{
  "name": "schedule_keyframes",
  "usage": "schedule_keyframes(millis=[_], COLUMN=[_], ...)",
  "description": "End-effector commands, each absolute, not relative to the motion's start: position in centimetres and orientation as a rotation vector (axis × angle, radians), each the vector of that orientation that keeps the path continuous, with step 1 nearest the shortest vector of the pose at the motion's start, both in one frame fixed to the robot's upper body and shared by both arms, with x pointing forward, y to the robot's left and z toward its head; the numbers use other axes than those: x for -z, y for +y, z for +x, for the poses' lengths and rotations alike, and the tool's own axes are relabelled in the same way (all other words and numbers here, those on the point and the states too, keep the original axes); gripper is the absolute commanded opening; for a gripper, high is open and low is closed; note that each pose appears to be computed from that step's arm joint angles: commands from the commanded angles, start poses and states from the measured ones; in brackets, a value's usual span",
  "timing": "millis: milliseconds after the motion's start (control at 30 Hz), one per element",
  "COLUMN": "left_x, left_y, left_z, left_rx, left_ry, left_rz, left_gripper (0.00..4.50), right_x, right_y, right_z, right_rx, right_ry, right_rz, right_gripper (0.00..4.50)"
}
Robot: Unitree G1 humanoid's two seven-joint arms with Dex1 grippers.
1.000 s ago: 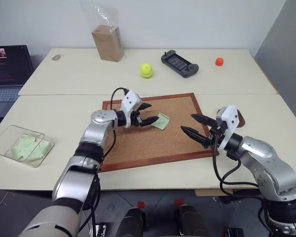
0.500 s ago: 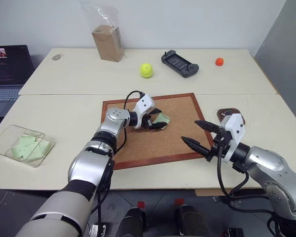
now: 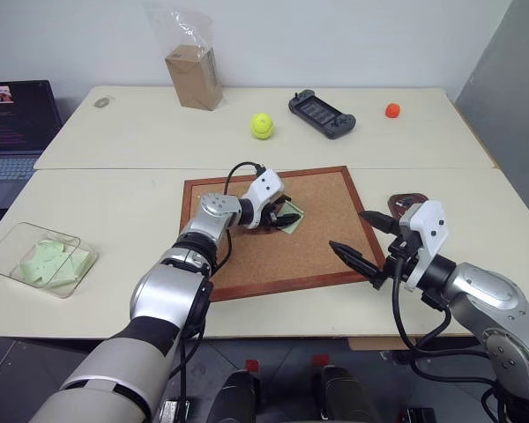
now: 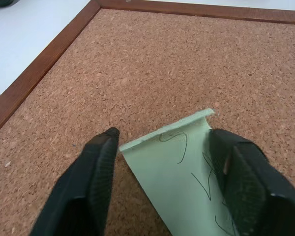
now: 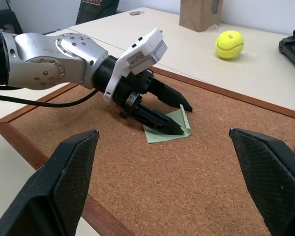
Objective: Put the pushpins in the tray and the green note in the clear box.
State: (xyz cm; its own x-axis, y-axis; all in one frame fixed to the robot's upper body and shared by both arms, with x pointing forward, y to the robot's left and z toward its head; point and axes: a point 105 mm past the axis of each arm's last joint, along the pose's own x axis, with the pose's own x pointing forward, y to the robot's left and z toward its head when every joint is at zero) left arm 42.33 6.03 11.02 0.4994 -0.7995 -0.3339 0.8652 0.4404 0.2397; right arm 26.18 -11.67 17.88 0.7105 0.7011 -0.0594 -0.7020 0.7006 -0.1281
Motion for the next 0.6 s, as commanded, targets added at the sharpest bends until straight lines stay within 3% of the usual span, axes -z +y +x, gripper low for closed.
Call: schedule_keyframes(millis=[33, 400, 600], left_x=[-12.7, -13.3, -14.2], left_y=[5.6, 6.5, 7.1], left_z=[42.8, 43.1, 43.2], left_rx=[1.033, 1.013, 1.021], left_ry=[0.126, 0.117, 0.091], left_rz=[0.414, 0.419, 0.416], left_gripper=[2.03, 0.01, 0.01], right_x=[-19.1, -19.2, -19.2], right_y=[-11.3, -11.0, -10.6], right_z=[25.9, 26.7, 26.9], right_rx=[-0.795, -0.798, -0.81], right_ry=[-0.045, -0.058, -0.064], right_rz=[-0.151, -0.139, -0.132], right_gripper=[4.5, 4.5, 4.5])
